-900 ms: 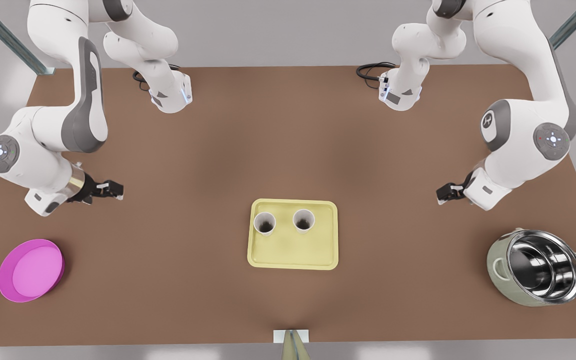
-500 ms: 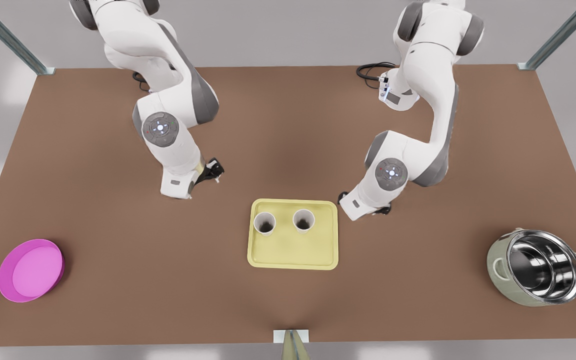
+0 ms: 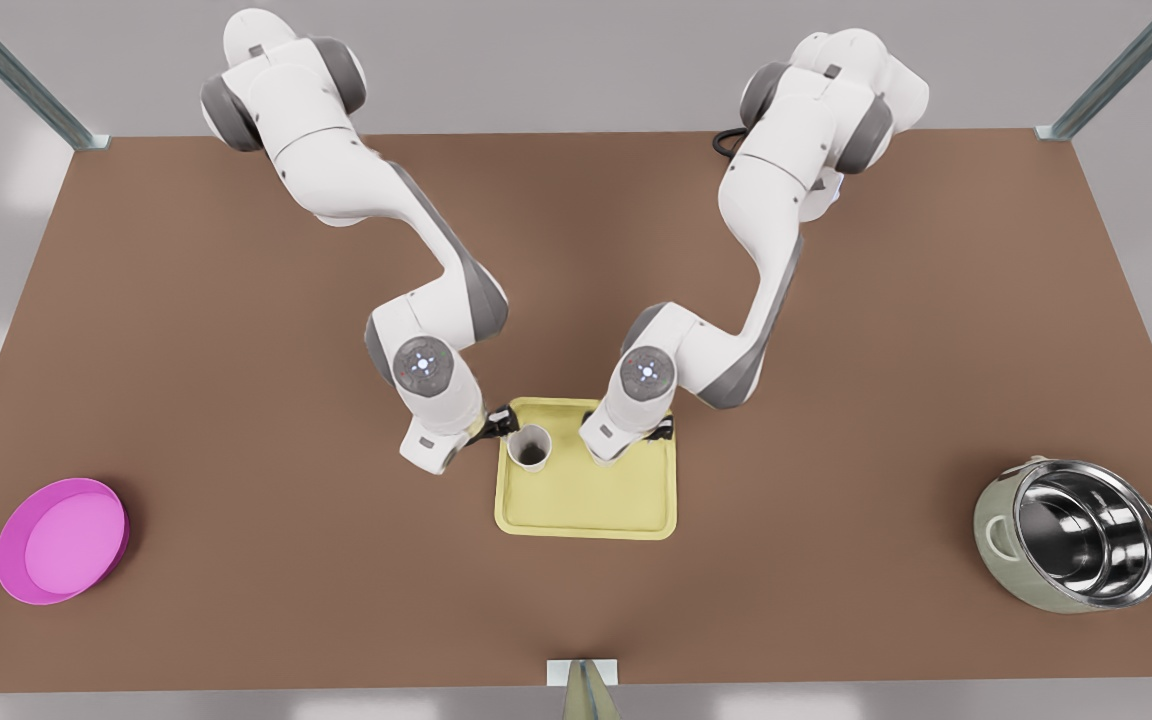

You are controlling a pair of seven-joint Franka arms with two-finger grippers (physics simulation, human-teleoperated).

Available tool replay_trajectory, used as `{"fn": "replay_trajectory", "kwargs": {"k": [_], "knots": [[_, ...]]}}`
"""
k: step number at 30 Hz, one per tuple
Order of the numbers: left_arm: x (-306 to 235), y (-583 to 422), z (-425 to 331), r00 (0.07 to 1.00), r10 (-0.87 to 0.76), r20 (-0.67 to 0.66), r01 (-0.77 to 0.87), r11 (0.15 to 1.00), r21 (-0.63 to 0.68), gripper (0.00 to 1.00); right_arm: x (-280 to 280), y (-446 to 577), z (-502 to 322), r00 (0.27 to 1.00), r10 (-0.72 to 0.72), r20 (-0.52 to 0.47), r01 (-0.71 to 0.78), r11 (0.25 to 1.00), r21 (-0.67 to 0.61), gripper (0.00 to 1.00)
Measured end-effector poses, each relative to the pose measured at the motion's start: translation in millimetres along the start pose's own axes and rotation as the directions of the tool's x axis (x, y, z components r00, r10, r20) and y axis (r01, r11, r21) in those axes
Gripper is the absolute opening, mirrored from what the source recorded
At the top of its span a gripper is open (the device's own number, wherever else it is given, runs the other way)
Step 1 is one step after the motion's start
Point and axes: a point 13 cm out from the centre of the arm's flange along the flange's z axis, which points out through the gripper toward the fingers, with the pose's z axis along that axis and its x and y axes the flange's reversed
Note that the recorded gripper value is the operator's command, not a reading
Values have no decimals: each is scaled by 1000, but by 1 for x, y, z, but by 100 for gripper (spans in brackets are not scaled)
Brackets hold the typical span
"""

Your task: Use the left arm to pick up the white IKEA cup from the tray and place it on the middle-left position; use the right arm to pick up the white IKEA cup from the tray and place it on the middle-right position

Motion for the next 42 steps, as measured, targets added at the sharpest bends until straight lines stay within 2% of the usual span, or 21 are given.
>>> {"fn": "replay_trajectory", "kwargs": {"k": [11,12,15,16,18,20,22,25,28,31,35,38,39,42], "knots": [[9,11,68,992,-125,-31,124,992,-24,100,5,36,61,993,115,-18,-115,993,-25,100],[8,11,71,991,-133,-30,133,991,-22,97,5,36,62,992,125,-16,-125,992,-26,100],[1,11,66,987,-158,-11,158,987,-14,49,3,35,68,988,154,-14,-154,988,-28,100],[-2,11,63,986,-169,-7,169,986,-10,39,3,35,71,987,162,-15,-162,986,-28,100],[-7,9,57,980,-199,-2,199,980,6,25,5,35,81,984,175,-25,-176,984,-23,100],[-10,8,52,973,-230,-1,230,973,19,16,7,36,87,982,185,-32,-186,982,-19,100],[-12,6,49,967,-256,-3,256,966,31,10,12,38,92,981,192,-44,-193,981,-18,100],[-13,3,46,958,-286,-6,286,957,49,6,23,44,102,978,195,-69,-197,980,-15,100],[-22,11,36,947,-320,2,319,946,58,7,27,43,111,975,204,-83,-205,979,-7,99],[-68,78,-8,911,-411,38,408,910,69,7,27,33,120,972,217,-90,-218,976,4,92],[-116,256,-28,834,-551,31,551,834,22,7,29,31,129,970,220,-101,-221,975,6,61],[-123,338,-17,819,-574,15,574,819,-3,7,33,44,131,965,231,-123,-236,971,-28,54],[-123,349,-9,825,-566,12,566,825,-7,7,33,46,130,964,234,-127,-241,970,-37,49],[-127,355,3,855,-518,19,518,856,-6,7,36,59,128,959,242,-145,-254,965,-72,22]]}}
